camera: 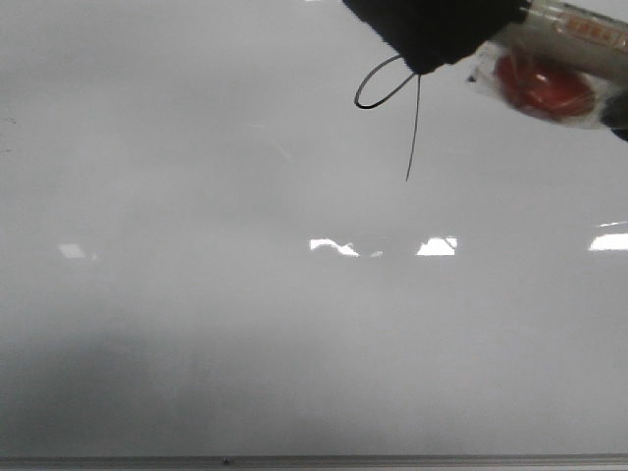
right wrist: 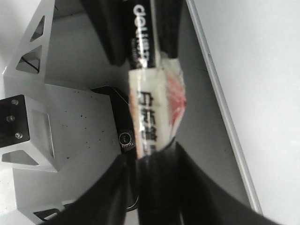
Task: Write number 9 on whiteboard
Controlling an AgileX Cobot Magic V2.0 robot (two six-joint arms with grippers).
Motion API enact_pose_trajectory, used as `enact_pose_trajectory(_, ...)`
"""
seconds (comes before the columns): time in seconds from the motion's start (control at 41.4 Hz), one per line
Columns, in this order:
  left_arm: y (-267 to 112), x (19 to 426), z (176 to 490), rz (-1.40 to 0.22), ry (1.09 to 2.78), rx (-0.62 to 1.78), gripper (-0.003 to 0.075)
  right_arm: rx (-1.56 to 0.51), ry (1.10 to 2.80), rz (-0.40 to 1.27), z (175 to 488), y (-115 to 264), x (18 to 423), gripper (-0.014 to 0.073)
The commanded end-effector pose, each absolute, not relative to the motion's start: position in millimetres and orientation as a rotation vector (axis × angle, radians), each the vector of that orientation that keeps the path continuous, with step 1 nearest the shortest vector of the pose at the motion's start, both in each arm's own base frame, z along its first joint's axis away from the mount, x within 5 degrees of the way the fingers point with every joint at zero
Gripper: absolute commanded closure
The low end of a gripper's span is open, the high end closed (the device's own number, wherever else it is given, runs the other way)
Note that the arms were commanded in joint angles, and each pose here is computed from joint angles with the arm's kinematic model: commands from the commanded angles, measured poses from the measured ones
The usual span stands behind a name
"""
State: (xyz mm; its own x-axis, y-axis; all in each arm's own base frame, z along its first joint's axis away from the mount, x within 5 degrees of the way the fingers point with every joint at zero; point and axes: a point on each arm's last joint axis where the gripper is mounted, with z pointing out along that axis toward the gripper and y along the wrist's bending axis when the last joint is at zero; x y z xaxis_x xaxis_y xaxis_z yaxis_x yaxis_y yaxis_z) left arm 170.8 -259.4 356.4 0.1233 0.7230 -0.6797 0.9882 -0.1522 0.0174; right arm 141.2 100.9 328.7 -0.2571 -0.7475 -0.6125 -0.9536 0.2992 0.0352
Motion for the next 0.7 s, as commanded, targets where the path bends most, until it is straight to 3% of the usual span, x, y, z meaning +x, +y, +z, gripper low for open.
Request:
enact_pose_trajectory(0.0, -256, 166, 378, -0.741, 1.639, 1.845, 0.0720, -1.474, 2.039, 0.552, 340, 101, 141, 0.0118)
enact_pose_trajectory(0.145, -243, 173, 378, -0.563, 1.794, 1.767, 0.0720, -1.306, 2.195, 0.380, 345, 84, 148, 0.0088)
enact_pose_trajectory(0.29, -220, 185, 387, -0.307, 2.009, 1.486, 0.0721, -1.073, 2.326, 0.203, 348, 63, 152, 0.0088)
enact_pose_trajectory(0.411, -191, 197, 398, -0.108, 2.124, 1.219, 0.0721, -0.999, 2.359, 0.161, 348, 56, 153, 0.0088)
enact_pose_trajectory(0.58, -138, 205, 406, -0.024, 2.146, 0.944, 0.0721, -0.993, 2.349, 0.157, 349, 56, 154, 0.0088)
enact_pose_trajectory(0.676, -91, 212, 404, 0.013, 2.098, 0.664, 0.0721, -0.988, 2.344, 0.156, 349, 56, 155, 0.0088)
